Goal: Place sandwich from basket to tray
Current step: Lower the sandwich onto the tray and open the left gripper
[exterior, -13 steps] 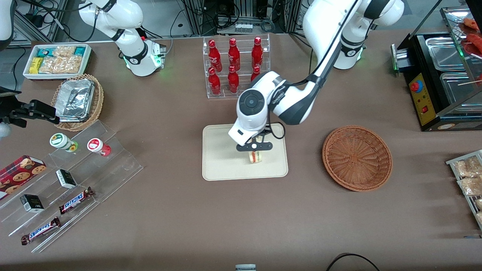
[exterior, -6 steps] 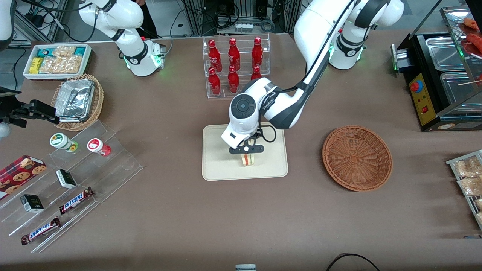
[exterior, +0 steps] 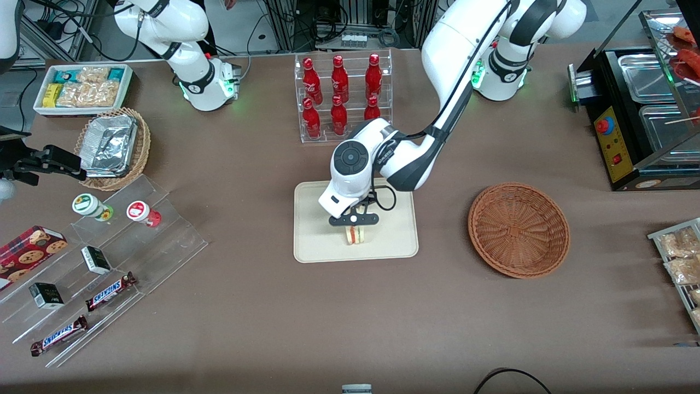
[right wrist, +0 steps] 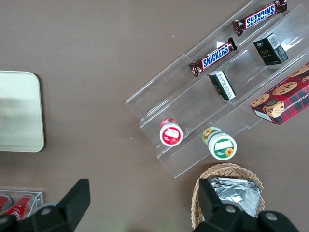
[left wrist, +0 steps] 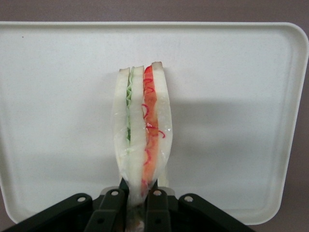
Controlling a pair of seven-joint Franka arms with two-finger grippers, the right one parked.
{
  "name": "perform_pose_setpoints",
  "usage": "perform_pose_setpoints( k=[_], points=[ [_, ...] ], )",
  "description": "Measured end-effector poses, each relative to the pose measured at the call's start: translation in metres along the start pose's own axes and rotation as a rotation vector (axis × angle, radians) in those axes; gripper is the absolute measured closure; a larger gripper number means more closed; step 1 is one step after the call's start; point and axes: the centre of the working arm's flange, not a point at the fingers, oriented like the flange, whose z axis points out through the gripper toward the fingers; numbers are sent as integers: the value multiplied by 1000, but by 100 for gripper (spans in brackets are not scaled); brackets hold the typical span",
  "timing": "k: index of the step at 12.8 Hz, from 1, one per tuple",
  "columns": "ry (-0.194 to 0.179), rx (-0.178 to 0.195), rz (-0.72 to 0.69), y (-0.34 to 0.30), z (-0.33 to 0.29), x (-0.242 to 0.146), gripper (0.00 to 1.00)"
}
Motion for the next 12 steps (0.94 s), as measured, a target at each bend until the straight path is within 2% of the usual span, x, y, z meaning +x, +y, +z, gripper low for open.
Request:
perform_pose_setpoints(
  k=[2, 6, 9, 12],
  points=[
    [12, -12, -1, 1, 4, 2, 85],
    [10, -11, -10, 1, 12, 3, 85],
    [9, -10, -8, 2, 15, 2, 57],
    [19, -21, -3, 7, 8, 1, 22]
  ],
)
